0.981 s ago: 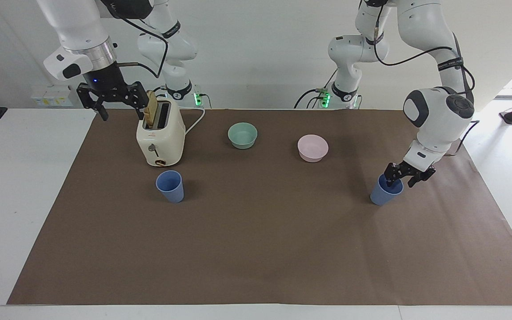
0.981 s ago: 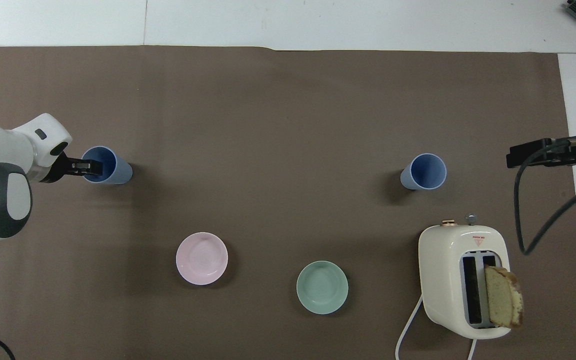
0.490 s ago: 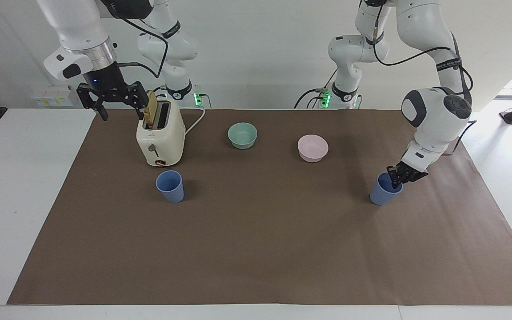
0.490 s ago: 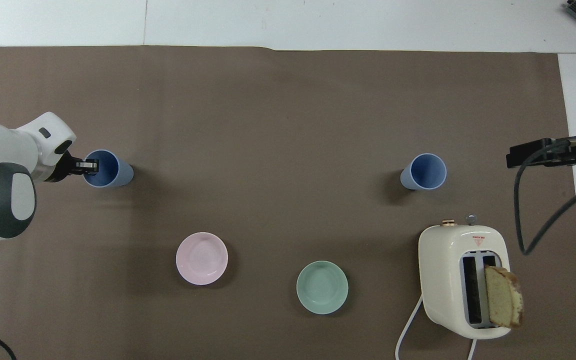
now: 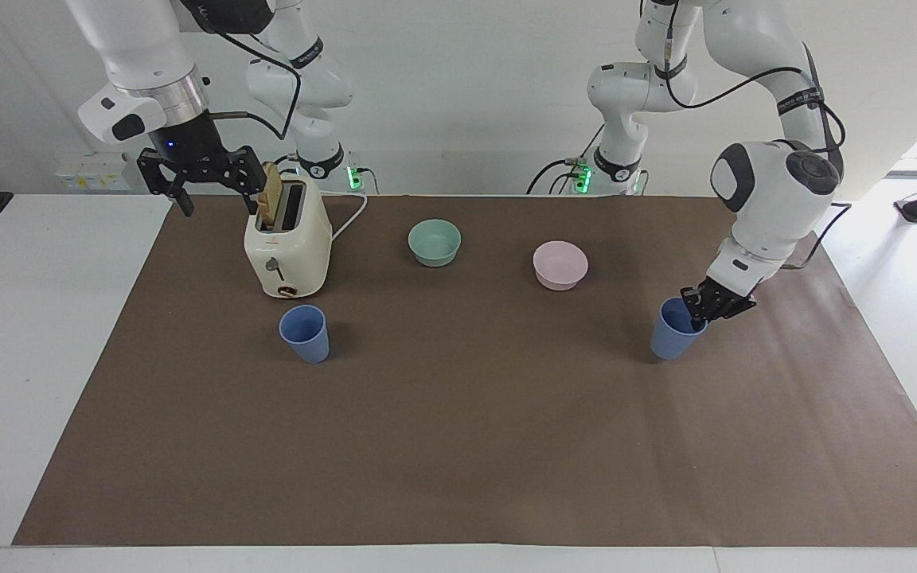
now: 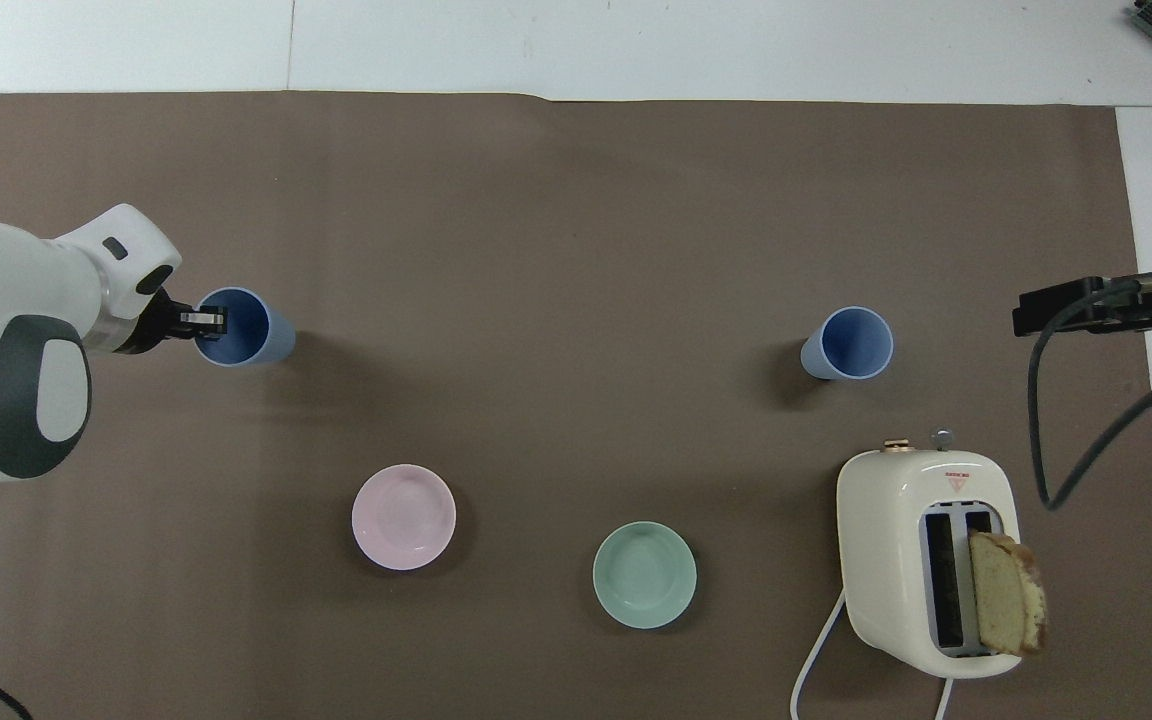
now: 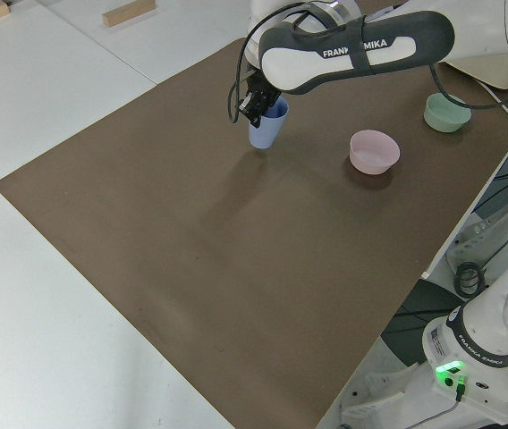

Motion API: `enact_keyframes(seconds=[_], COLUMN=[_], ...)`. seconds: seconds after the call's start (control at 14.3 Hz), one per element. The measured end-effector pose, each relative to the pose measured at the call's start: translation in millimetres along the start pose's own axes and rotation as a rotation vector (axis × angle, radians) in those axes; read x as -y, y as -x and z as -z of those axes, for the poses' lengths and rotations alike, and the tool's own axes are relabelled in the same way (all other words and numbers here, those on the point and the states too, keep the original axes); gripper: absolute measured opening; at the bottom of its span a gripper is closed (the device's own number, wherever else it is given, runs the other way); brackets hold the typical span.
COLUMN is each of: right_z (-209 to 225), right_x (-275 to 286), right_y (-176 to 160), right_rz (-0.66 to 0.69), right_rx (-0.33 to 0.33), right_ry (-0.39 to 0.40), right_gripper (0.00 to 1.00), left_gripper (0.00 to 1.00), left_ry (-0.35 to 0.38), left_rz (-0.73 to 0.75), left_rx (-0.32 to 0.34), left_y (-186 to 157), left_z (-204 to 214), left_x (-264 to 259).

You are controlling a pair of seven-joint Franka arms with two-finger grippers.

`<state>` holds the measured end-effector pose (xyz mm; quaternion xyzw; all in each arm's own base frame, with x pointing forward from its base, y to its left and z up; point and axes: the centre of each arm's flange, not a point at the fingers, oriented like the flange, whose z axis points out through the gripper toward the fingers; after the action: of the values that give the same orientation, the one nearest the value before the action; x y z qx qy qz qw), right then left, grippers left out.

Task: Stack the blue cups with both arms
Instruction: 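Carry the blue cup with the left gripper to the table center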

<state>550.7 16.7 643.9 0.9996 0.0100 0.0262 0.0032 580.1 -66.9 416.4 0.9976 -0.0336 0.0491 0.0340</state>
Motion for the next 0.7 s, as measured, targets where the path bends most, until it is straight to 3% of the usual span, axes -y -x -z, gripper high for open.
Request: enact_keyframes(seconds=[0.35, 0.7], right_z=[0, 0], right_x=[0, 0], right_y=[0, 0], right_rz=[0.000, 0.000], right_rx=[0.000, 0.000], right_ry=[0.000, 0.000], right_gripper=[1.00, 1.00], left_gripper=[0.05, 0.05], left_ry=[0.028, 0.043], left_rz=[0.067, 0.111], left_rx=[-0.023, -0.017], left_y=[15, 36], left_z=[-7, -43], left_x=[-123, -204])
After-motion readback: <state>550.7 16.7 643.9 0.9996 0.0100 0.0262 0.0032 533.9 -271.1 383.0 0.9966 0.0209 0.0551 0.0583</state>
